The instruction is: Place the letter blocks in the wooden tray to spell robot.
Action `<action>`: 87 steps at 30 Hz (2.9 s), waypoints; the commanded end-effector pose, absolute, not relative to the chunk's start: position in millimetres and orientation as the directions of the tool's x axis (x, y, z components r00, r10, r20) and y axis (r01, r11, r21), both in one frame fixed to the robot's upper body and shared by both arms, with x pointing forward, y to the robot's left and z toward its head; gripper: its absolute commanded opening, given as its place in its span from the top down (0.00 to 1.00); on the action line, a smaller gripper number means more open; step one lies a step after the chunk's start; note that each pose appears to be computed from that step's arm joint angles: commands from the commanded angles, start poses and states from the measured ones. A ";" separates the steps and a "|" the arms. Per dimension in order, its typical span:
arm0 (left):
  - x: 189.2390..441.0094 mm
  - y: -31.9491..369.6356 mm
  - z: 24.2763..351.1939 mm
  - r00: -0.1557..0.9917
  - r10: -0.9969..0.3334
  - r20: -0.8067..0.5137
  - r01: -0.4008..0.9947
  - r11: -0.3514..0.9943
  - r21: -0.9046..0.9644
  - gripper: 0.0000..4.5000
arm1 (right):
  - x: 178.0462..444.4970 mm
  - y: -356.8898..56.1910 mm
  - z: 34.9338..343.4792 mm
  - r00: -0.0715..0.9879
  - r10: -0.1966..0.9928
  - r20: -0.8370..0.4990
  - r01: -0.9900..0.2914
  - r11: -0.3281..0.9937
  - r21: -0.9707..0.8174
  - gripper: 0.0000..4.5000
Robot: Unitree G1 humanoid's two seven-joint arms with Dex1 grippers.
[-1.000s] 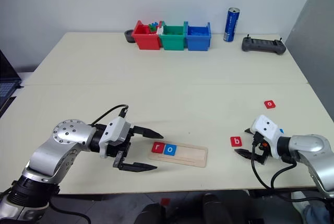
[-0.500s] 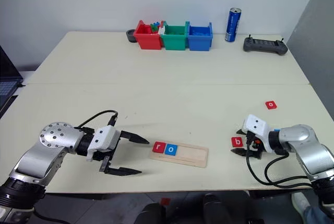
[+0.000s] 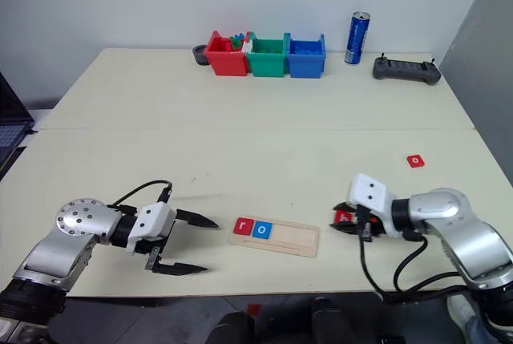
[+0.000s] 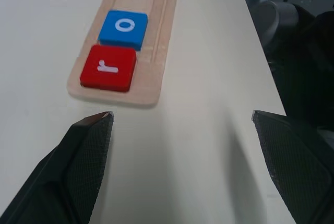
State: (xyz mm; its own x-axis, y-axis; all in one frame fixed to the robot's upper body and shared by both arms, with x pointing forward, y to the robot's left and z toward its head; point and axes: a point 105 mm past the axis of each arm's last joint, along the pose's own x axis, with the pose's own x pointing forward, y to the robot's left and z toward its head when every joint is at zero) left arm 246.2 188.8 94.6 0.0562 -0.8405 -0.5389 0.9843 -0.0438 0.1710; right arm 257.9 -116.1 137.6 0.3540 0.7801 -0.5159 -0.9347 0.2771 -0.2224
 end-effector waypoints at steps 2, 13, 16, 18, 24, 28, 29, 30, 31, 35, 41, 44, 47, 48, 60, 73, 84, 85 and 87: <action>246.7 189.0 99.8 0.068 -0.844 -0.533 0.976 -0.054 0.210 0.00 | 251.3 -81.1 137.7 0.347 0.803 -0.485 -0.936 0.264 -0.233 0.69; 244.2 175.0 102.4 0.060 -0.849 -0.526 0.972 -0.070 0.224 0.00 | 257.9 -40.5 115.0 0.261 0.797 -0.545 -0.960 0.156 -0.232 0.69; 244.0 174.0 102.5 0.062 -0.849 -0.525 0.972 -0.068 0.224 0.00 | 262.0 -37.5 113.8 0.258 0.795 -0.550 -0.961 0.149 -0.235 0.69; 243.8 174.9 102.2 0.064 -0.849 -0.525 0.972 -0.065 0.224 0.00 | 261.5 -36.2 111.3 0.242 0.794 -0.558 -0.964 0.132 -0.230 0.69; 242.8 183.8 97.7 0.072 -0.846 -0.529 0.974 -0.054 0.219 0.00 | 259.7 -30.9 107.4 0.211 0.799 -0.563 -0.970 0.100 -0.222 0.69; 241.9 187.2 94.1 0.073 -0.844 -0.531 0.975 -0.052 0.217 0.00 | 260.3 -28.7 105.8 0.205 0.801 -0.562 -0.971 0.095 -0.220 0.69; 241.9 187.5 93.7 0.073 -0.844 -0.532 0.975 -0.053 0.218 0.00 | 260.4 -28.4 105.5 0.205 0.802 -0.562 -0.971 0.094 -0.220 0.69; 241.9 187.6 93.5 0.073 -0.844 -0.532 0.974 -0.054 0.218 0.00 | 260.5 -28.2 105.4 0.204 0.802 -0.562 -0.971 0.094 -0.219 0.69; 241.7 187.1 93.3 0.072 -0.844 -0.532 0.974 -0.055 0.219 0.00 | 260.8 -27.9 104.7 0.203 0.801 -0.563 -0.971 0.093 -0.218 0.69; 240.0 180.7 94.8 0.068 -0.846 -0.529 0.973 -0.062 0.223 0.00 | 264.8 -27.3 104.0 0.211 0.799 -0.562 -0.968 0.093 -0.232 0.47; 239.0 168.7 102.3 0.063 -0.850 -0.523 0.971 -0.068 0.228 0.00 | 264.9 -25.5 117.3 0.212 0.823 -0.527 -0.968 0.101 -0.232 0.00; 239.1 164.5 105.9 0.064 -0.851 -0.522 0.971 -0.067 0.228 0.00 | 261.5 -25.8 127.7 0.205 0.840 -0.503 -0.969 0.101 -0.227 0.00; 241.0 163.1 110.2 0.067 -0.850 -0.522 0.972 -0.064 0.228 0.00 | 248.6 -33.1 134.7 0.163 0.852 -0.498 -0.975 0.063 -0.212 0.11; 242.0 163.6 111.4 0.069 -0.849 -0.523 0.972 -0.062 0.228 0.00 | 243.1 -36.0 134.3 0.141 0.851 -0.505 -0.977 0.039 -0.208 0.16; 246.1 173.1 109.2 0.082 -0.845 -0.529 0.974 -0.045 0.222 0.00 | 239.3 -35.7 116.7 0.081 0.810 -0.581 -0.980 -0.043 -0.196 1.00; 243.4 164.5 111.2 0.083 -0.849 -0.521 0.972 -0.046 0.229 0.00 | 239.6 -39.2 103.1 0.091 0.771 -0.630 -0.980 -0.042 -0.194 1.00; 243.5 166.8 107.9 0.083 -0.848 -0.523 0.974 -0.043 0.224 0.00 | 249.6 -39.6 95.7 0.134 0.751 -0.646 -0.973 -0.025 -0.231 1.00; 243.4 168.5 106.3 0.084 -0.848 -0.524 0.974 -0.041 0.223 0.00 | 251.9 -40.1 95.3 0.143 0.748 -0.648 -0.970 -0.023 -0.241 1.00; 242.6 171.8 103.3 0.085 -0.846 -0.526 0.974 -0.040 0.222 0.00 | 254.0 -40.3 95.2 0.154 0.748 -0.645 -0.967 -0.020 -0.253 1.00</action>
State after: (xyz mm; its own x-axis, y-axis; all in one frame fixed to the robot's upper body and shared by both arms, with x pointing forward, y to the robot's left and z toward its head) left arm 242.9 168.7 101.2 0.0767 -0.8447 -0.5298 0.9790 -0.0368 0.2003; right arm 249.6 -41.8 89.5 0.1246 0.7426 -0.6581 -0.9780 -0.0200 -0.2077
